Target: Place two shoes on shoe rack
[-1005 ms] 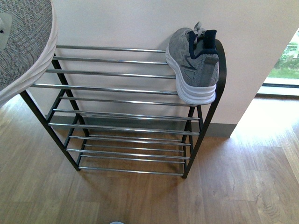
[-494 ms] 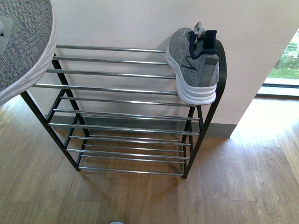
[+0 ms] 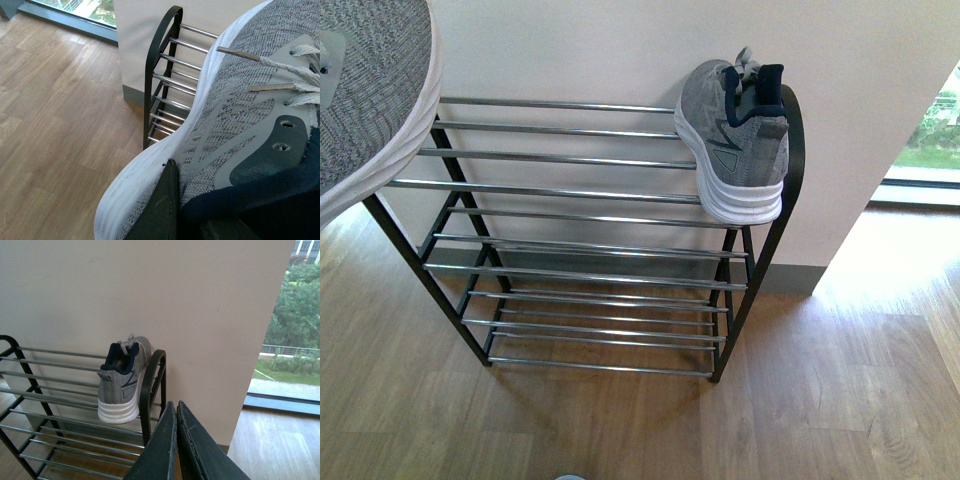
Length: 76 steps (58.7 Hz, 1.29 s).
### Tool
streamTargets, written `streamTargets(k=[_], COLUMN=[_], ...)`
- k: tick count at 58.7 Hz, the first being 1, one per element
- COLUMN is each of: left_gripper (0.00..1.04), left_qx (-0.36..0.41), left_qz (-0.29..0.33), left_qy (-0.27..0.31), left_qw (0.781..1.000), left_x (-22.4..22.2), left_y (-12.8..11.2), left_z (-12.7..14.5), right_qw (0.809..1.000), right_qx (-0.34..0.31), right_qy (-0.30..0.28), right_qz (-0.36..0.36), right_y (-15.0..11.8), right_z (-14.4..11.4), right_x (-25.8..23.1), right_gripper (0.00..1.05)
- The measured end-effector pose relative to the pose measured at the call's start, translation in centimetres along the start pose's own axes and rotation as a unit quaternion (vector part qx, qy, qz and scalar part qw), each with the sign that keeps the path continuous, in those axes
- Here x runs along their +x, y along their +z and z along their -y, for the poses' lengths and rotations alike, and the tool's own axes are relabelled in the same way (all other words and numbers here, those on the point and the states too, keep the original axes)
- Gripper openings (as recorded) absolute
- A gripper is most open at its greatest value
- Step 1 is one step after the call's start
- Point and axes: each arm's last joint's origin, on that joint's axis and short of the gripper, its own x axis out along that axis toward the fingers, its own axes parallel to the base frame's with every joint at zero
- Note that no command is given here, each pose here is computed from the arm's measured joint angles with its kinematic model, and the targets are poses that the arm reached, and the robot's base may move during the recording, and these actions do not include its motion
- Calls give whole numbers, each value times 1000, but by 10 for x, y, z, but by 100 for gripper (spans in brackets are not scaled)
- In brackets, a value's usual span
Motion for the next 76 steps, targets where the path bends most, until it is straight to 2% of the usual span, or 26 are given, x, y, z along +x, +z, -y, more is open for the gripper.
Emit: streamTargets(k=[76], left_gripper=[2], left_qx=[0], left_qz=[0], left_qy=[-1], left_qw=[1000], left_x=[0], left_y=[0], left_z=[0], right_qw=[1000], right_qx=[0], right_qy=[0], right_qz=[2], right_y=[0], right_z=[0], right_x=[-34], right_gripper=[2])
